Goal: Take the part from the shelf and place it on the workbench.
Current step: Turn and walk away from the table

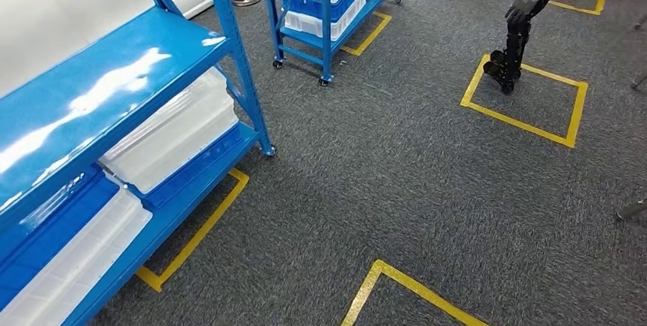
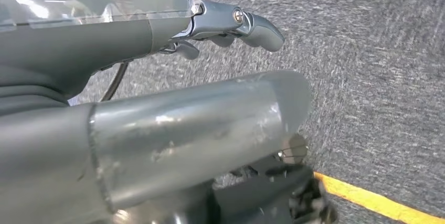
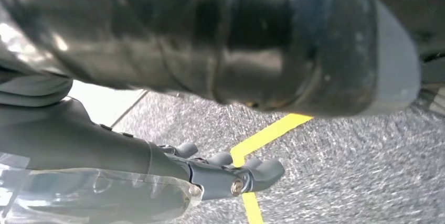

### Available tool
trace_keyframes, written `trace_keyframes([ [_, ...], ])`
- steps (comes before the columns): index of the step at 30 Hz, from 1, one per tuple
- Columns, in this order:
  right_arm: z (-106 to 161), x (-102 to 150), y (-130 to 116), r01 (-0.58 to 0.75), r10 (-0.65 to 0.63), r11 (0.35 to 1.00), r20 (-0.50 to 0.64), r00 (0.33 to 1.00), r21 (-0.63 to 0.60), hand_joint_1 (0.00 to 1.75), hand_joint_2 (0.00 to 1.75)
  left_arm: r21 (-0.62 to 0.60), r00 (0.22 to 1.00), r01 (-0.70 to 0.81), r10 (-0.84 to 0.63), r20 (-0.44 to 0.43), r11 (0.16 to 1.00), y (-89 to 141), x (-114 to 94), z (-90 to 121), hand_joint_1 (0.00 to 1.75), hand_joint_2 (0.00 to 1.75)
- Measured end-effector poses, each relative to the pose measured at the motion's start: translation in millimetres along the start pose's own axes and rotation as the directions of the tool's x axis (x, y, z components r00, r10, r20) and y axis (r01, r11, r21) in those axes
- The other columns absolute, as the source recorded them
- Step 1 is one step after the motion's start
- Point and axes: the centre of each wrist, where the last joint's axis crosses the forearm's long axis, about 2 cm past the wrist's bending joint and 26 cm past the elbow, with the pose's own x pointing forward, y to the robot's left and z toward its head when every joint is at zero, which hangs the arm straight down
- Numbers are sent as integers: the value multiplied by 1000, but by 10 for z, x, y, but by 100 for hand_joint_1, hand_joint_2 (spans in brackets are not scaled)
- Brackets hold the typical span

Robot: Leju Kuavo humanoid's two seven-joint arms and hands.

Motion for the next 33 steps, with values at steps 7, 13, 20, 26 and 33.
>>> trace_keyframes([
  [7,1,-9,10,-3,3,1000,-1,1000,6,0,0,0,1000,2,-2,-6,1000,3,-6,0,0,0],
  [13,3,31,18,-11,11,1000,7,1000,14,0,0,13,1000,2,-2,-6,1000,13,-4,-3,0,0],
  [20,5,3,36,-16,16,1000,1,1000,22,0,0,19,1000,-2,2,-6,1000,20,2,-7,0,0],
  [26,4,-14,34,-24,24,999,-2,1000,23,0,0,21,1000,-6,6,-5,1000,17,9,-8,0,0],
  [33,3,-25,35,-32,32,999,-2,999,24,0,0,22,1000,-10,10,-6,1000,23,12,-11,0,0],
])
